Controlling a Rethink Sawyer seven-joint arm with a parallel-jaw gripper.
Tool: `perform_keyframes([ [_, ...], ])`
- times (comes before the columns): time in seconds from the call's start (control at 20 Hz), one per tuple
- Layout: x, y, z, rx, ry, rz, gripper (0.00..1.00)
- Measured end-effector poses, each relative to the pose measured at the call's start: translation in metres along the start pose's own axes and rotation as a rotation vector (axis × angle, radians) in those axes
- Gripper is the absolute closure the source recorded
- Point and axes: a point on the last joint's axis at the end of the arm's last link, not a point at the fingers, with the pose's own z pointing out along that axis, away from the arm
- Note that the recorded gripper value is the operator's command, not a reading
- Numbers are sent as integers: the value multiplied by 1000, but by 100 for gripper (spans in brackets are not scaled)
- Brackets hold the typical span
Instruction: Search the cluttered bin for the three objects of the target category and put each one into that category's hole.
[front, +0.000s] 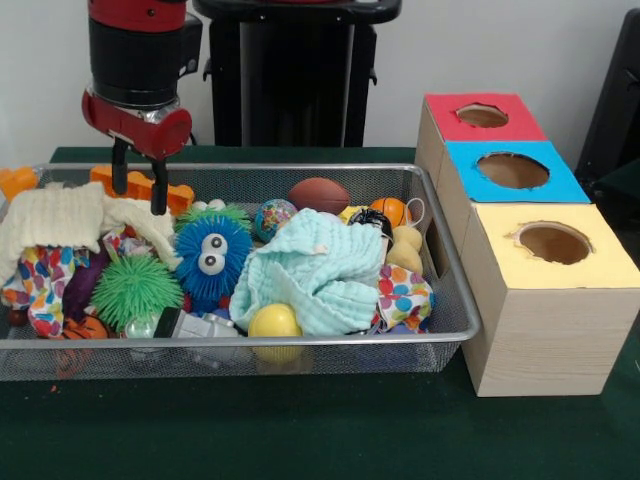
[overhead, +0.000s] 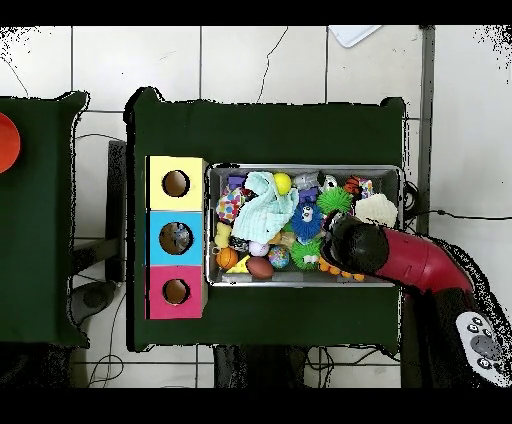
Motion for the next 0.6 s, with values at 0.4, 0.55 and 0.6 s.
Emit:
perform_keyframes([
  [0.4,16,29,-12,-28,20,2,0],
  [0.55,28,40,-15,-33,35,-10,0],
  [0.6,35,45,-15,-34,44,-16,0],
])
